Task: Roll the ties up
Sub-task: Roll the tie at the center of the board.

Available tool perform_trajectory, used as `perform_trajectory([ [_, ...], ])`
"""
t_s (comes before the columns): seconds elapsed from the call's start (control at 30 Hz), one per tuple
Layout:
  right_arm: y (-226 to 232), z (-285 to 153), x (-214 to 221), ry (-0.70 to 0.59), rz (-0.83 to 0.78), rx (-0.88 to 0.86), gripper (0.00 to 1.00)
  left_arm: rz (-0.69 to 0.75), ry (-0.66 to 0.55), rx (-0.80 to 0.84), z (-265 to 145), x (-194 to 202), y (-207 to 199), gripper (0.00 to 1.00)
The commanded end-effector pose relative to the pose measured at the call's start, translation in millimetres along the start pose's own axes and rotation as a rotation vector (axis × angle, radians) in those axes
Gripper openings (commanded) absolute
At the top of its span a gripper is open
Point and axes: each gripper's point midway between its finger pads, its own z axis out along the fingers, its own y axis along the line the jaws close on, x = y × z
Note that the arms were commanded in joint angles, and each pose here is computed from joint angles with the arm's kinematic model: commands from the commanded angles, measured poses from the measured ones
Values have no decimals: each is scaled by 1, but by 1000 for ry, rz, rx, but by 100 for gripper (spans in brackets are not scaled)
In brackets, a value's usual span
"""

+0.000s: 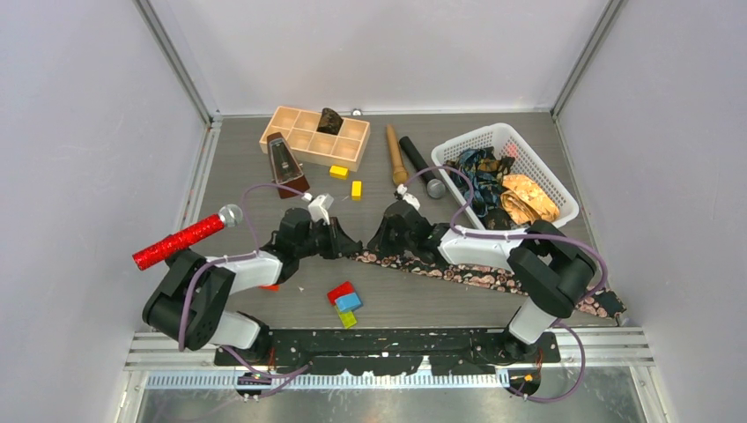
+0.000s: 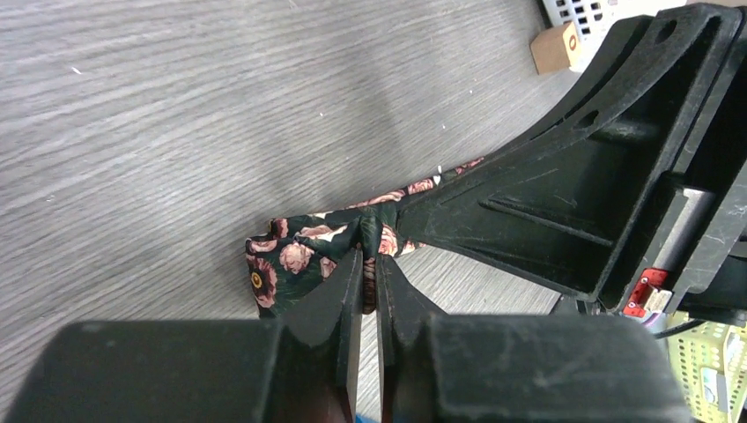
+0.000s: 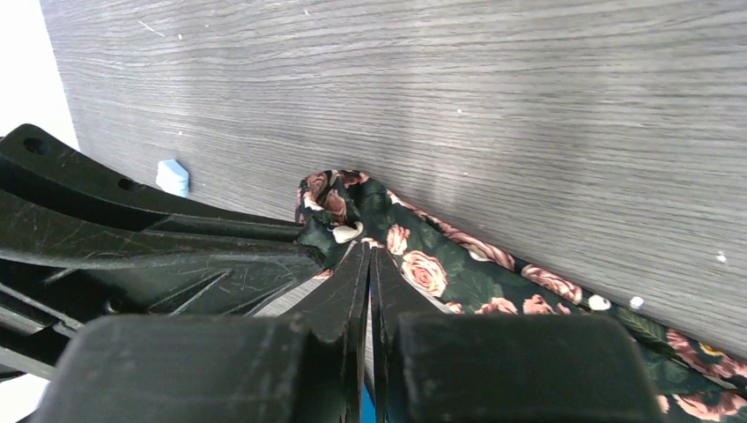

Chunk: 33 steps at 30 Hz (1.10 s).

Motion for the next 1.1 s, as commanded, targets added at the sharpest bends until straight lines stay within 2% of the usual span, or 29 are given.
perform_trajectory([
  [0.0,3,-12,-17,-75,-7,2,9,41,-25,43,7,-10,-13,17],
  [0.07,2,-13,-19,-85,-4,8,9,42,-21,42,7,-9,-14,28],
  [0.17,0,-16,-21,-99,-4,14,9,44,-21,42,8,-9,-14,39],
  [0.27,0,-18,-23,-108,-3,19,8,42,-17,41,9,-8,-14,40],
  [0.3,0,-19,-23,-110,-3,18,8,42,-16,41,10,-7,-14,38],
  [0.57,14,-12,-14,-53,-16,-54,7,27,-12,28,12,-4,-10,1],
  [0.87,35,2,6,47,18,-184,3,28,-17,21,12,-5,-9,0],
  [1.07,31,11,11,68,40,-163,2,25,-13,18,12,-4,-8,0],
])
